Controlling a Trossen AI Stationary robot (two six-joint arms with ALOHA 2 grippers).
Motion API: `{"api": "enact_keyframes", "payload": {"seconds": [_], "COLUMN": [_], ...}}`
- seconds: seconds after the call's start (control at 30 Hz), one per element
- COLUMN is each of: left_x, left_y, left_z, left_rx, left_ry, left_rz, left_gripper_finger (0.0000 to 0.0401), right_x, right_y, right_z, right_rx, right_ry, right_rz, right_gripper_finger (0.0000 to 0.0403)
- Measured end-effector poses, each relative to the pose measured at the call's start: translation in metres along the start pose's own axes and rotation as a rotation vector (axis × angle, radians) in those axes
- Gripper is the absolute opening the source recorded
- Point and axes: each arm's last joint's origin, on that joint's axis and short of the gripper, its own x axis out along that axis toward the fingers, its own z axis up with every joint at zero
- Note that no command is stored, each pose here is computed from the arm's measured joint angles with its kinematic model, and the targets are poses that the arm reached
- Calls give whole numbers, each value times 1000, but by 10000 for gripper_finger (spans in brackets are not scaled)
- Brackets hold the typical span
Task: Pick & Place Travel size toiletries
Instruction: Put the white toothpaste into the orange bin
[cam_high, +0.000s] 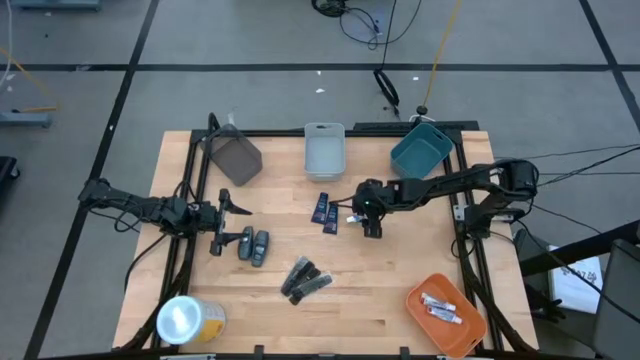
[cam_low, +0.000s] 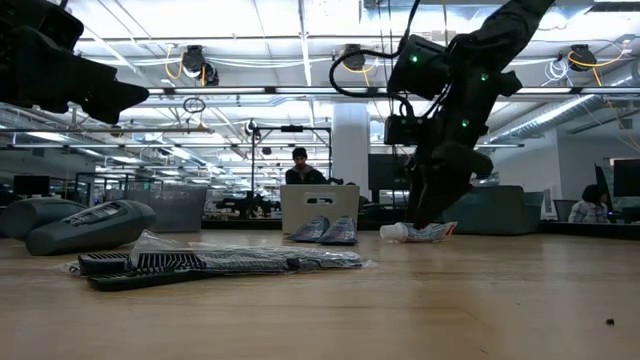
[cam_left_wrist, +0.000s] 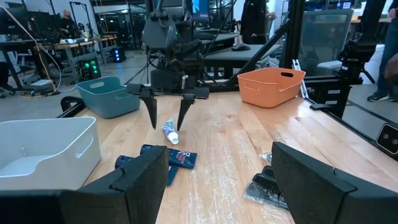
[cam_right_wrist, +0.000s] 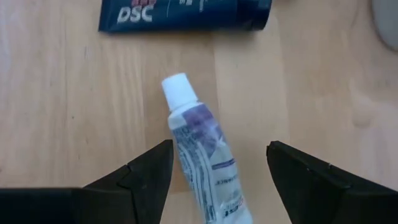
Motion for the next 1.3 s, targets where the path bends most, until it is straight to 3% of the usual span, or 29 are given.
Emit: {"api": "enact_keyframes", "payload": {"seconds": [0.5,0.87,1.3], "left_x": [0,0,0], "left_y": [0,0,0], "left_z": [0,0,0], "left_rx": [0,0,0], "left_ry": [0,0,0], "left_rz": [0,0,0], "left_gripper_finger": [282,282,282], "right_x": [10,13,14], "right_y": [1,1,2], "right_z": [-3,-3,-4], "right_rx": [7,7,6], "right_ry": [26,29,36], "right_rz": [11,11,13], "right_gripper_finger": [251,217,212]}}
